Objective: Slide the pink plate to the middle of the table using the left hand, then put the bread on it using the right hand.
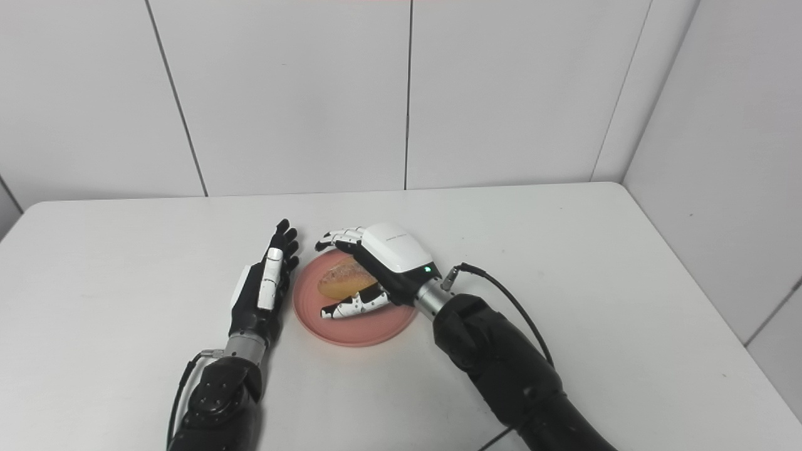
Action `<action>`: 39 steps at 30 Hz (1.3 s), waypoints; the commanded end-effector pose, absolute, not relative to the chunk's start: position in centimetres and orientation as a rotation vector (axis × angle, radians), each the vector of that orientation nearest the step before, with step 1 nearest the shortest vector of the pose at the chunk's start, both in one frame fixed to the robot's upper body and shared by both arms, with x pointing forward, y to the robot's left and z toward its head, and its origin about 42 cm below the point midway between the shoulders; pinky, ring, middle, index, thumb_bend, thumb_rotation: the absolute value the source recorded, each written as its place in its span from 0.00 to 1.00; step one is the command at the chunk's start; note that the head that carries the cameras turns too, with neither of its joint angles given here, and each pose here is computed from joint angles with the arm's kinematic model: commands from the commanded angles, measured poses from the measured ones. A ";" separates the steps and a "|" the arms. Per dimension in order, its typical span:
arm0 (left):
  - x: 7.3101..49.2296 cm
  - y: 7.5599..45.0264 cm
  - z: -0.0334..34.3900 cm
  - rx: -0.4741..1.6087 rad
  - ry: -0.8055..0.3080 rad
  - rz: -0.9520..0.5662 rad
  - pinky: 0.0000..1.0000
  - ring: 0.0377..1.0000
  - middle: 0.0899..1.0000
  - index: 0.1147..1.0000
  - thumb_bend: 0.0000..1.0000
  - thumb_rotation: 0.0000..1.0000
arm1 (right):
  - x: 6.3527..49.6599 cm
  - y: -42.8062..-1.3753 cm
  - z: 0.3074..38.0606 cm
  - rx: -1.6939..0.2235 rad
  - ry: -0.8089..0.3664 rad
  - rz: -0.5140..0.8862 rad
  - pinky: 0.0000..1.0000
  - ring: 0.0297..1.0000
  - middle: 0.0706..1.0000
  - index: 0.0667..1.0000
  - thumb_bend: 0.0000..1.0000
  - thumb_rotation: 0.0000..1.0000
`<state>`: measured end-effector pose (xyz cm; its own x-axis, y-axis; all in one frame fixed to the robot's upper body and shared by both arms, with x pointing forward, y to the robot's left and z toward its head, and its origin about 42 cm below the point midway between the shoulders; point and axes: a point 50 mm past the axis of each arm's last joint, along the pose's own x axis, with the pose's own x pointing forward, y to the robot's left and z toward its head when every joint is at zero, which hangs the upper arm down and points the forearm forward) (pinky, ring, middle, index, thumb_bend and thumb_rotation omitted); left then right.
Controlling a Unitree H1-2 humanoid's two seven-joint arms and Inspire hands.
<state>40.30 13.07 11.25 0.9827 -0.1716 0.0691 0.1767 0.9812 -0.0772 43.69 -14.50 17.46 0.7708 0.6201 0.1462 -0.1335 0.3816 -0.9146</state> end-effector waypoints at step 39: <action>39.8 14.2 12.1 -0.123 -0.125 -0.145 1.00 1.00 1.00 0.98 0.68 1.00 | 41.0 -18.2 15.6 -0.255 -0.288 0.155 1.00 1.00 1.00 1.00 0.63 1.00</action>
